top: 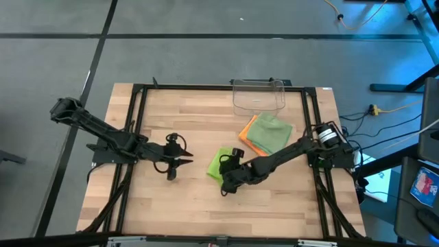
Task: Fold microfiber towels
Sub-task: Fold the light green microfiber cloth
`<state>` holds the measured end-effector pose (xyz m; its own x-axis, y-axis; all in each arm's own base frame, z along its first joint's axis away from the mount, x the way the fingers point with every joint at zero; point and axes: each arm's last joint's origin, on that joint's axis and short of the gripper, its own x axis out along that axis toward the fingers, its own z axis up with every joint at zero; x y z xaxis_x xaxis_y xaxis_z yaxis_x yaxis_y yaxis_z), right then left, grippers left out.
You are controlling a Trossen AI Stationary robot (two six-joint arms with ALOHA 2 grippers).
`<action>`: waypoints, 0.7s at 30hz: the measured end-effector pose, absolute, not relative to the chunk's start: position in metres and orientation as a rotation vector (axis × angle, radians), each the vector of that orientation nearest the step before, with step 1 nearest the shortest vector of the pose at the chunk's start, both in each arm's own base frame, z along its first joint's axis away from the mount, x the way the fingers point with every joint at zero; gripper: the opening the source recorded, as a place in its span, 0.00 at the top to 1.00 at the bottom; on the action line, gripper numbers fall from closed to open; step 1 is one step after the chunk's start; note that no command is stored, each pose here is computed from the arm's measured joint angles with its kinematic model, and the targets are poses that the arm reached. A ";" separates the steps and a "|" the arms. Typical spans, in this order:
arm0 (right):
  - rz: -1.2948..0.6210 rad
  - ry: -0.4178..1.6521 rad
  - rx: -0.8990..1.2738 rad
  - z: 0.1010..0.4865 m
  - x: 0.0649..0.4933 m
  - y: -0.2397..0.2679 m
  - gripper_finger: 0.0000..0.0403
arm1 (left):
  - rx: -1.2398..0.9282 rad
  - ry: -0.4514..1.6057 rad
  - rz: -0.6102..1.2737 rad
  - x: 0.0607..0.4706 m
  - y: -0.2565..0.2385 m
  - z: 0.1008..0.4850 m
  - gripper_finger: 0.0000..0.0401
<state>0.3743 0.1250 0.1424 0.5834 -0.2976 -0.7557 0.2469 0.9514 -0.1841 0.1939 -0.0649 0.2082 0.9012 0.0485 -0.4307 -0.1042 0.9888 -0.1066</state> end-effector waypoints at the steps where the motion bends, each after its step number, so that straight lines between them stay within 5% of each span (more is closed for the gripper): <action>1: -0.325 0.900 -0.055 0.141 0.374 0.125 0.44 | -0.132 0.432 0.078 0.194 -0.065 0.209 0.75; 21: -0.352 0.933 -0.036 0.117 0.371 0.127 0.44 | -0.149 0.428 0.098 0.194 -0.065 0.209 0.75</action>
